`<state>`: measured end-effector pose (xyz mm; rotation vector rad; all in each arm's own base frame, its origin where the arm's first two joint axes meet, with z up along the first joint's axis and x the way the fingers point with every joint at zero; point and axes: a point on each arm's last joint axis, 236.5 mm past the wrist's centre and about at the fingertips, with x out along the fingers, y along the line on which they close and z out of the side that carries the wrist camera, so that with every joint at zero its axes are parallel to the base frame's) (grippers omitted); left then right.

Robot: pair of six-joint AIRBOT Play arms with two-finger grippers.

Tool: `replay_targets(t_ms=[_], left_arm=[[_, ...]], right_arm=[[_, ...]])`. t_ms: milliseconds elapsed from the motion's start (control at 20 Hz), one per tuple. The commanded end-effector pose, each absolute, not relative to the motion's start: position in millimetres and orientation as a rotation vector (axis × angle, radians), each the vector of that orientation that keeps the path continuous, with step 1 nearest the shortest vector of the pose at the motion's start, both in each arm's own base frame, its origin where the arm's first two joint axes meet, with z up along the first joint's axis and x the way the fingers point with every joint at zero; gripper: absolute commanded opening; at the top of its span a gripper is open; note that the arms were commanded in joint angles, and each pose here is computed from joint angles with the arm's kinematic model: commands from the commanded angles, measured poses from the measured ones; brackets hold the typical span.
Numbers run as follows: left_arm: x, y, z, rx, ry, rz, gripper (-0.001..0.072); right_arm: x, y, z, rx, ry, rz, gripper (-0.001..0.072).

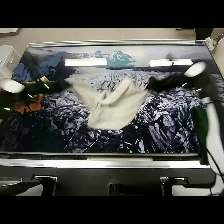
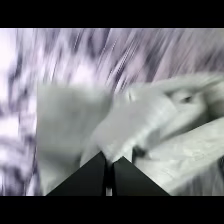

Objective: Fold the clothes and pants, and hang the long-sleeved shirts on hangers.

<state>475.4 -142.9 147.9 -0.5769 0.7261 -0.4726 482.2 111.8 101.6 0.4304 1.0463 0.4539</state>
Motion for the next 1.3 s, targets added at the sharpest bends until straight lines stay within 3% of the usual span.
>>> replay_targets(t_ms=[0,150,350,500,650,800,1000,1150,1250], left_arm=[[457.7,-112.0,379.5,-0.423,0.139,-0.483,0.0021],[368.6,-112.2,529.1,-0.393,-0.239,-0.527,0.0021],[274.1,-122.1,606.6,-0.385,-0.505,-0.595,0.0022],[262.4,-125.2,613.9,-0.346,-0.548,-0.598,0.0022],[288.6,-124.7,594.4,-0.230,-0.498,-0.533,0.0021],[356.0,-131.2,507.0,-0.179,-0.208,-0.494,0.0021],[432.1,-119.4,269.1,-0.183,0.457,-0.382,0.0021],[426.9,-115.2,106.8,-0.326,0.845,-0.290,0.0022],[406.7,-121.2,35.8,-0.426,1.023,-0.251,0.0022]], right_arm=[[479.2,55.1,294.2,0.153,0.560,0.356,0.0046],[406.8,58.4,439.0,0.045,0.196,0.337,0.0047],[314.4,63.2,537.7,0.018,-0.114,0.316,0.0048],[297.0,60.0,532.0,-0.009,-0.079,0.290,0.0048],[317.7,38.6,464.9,-0.019,0.193,0.209,0.0049],[362.9,14.3,370.3,0.055,0.516,0.125,0.0048],[465.7,12.5,230.7,0.188,0.755,0.134,0.0049],[534.5,33.3,122.1,0.559,0.892,0.109,0.0050],[548.0,64.9,66.0,0.816,1.027,0.144,0.0048]])
